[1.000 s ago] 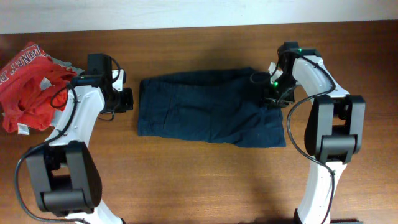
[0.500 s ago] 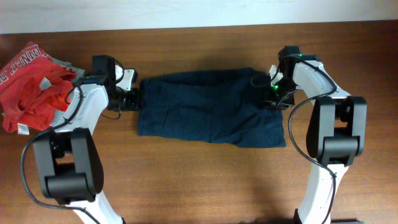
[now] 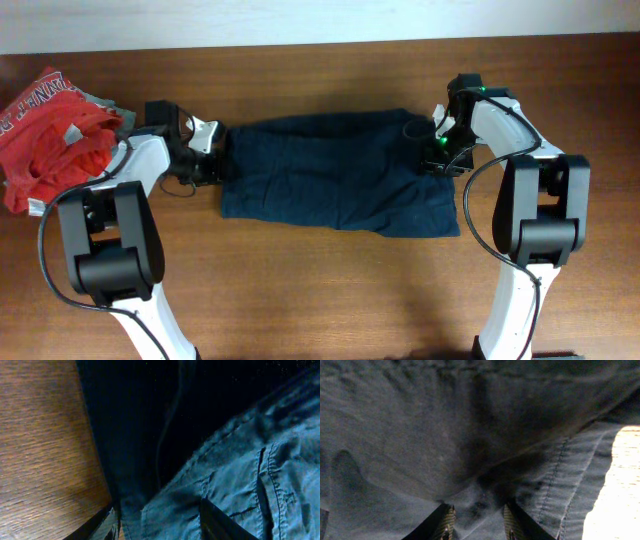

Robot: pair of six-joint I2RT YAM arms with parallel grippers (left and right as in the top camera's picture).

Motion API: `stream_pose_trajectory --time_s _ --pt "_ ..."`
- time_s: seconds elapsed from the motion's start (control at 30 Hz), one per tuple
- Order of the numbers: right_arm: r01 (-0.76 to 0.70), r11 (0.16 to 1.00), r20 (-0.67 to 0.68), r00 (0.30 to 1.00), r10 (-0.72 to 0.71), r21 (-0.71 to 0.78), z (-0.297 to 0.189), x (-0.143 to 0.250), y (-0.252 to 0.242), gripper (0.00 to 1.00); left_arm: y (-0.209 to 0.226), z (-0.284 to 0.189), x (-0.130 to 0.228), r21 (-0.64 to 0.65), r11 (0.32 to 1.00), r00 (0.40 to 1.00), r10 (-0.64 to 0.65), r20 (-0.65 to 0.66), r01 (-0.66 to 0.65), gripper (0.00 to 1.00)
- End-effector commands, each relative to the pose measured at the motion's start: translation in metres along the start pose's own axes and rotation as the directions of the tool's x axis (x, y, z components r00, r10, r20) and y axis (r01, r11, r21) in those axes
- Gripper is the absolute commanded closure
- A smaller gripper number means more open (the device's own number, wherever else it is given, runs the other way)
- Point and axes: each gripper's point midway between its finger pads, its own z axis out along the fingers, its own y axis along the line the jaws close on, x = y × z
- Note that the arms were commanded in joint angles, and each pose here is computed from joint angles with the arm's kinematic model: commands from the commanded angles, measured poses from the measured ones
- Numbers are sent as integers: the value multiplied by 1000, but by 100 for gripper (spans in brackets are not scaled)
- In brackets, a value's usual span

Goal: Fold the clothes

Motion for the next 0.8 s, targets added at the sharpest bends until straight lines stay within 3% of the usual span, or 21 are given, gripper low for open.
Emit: stream_pose_trajectory --time_s 0.0,0.13,0.23,0.3,0.53,0.77 --pt "-4 1000 -35 999 5 27 12 9 -9 62 -13 27 16 126 992 998 14 -55 -7 54" --pt "-4 1000 -36 999 5 27 12 9 -9 62 -28 34 18 165 986 997 41 -66 -30 63" --pt "-5 1000 -36 999 5 27 12 9 -9 62 -28 34 18 166 986 997 41 -65 -29 91" --pt "-5 1000 -36 999 5 27 12 9 -9 62 -27 30 16 186 982 998 26 -52 -16 100" --pt "-6 1000 -44 999 7 27 11 11 -9 62 -14 -4 -1 293 955 997 -61 48 44 99" --pt "-5 1000 -62 998 5 -7 12 15 -1 62 2 -77 -23 237 971 974 -74 214 22 100"
